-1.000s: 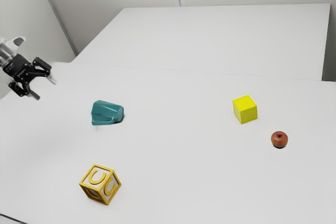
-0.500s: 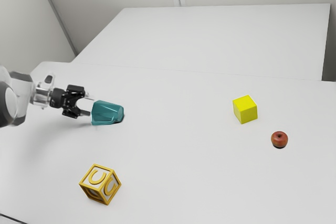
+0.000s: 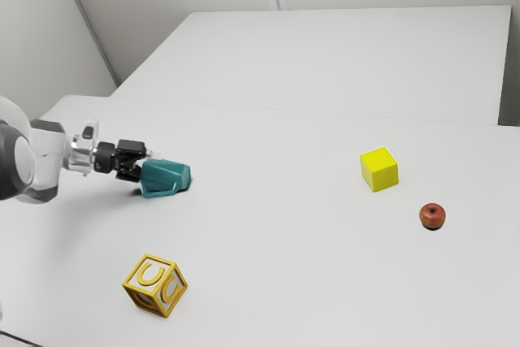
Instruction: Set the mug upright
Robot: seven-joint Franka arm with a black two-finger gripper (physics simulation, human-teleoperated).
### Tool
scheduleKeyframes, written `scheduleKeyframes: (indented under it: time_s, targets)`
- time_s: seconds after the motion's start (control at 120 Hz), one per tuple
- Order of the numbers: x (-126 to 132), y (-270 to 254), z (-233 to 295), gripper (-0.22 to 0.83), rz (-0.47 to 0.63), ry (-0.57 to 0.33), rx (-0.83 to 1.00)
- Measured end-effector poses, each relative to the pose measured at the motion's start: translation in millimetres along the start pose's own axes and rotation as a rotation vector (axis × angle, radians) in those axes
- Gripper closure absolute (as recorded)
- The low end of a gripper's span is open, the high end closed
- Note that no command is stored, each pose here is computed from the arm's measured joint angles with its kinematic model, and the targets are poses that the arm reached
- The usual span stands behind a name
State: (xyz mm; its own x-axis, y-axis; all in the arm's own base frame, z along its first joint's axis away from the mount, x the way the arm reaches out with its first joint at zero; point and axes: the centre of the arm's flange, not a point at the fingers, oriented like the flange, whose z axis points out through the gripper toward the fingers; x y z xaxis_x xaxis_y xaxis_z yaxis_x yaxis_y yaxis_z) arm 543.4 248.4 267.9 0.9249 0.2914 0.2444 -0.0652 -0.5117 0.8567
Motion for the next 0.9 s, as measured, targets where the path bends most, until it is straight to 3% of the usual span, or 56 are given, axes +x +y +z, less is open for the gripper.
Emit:
scheduleKeyframes:
  time_s: [0.158, 0.267, 0.425, 0.633, 0.733, 0.817, 0.9]
  targets:
    - [-6, -3, 6, 0.43, 0.022, 0.015, -0.016]
    - [-8, -4, 7, 0.6, 0.037, 0.022, -0.02]
    - [-3, 3, 6, 0.71, 0.073, 0.031, -0.023]
    - [28, 57, 0, 0.76, 0.195, 0.027, -0.007]
    - [69, 113, 8, 0.77, 0.36, -0.096, 0.108]
    - [97, 172, 37, 0.77, 0.528, -0.28, 0.281]
    - [106, 213, 69, 0.78, 0.648, -0.46, 0.464]
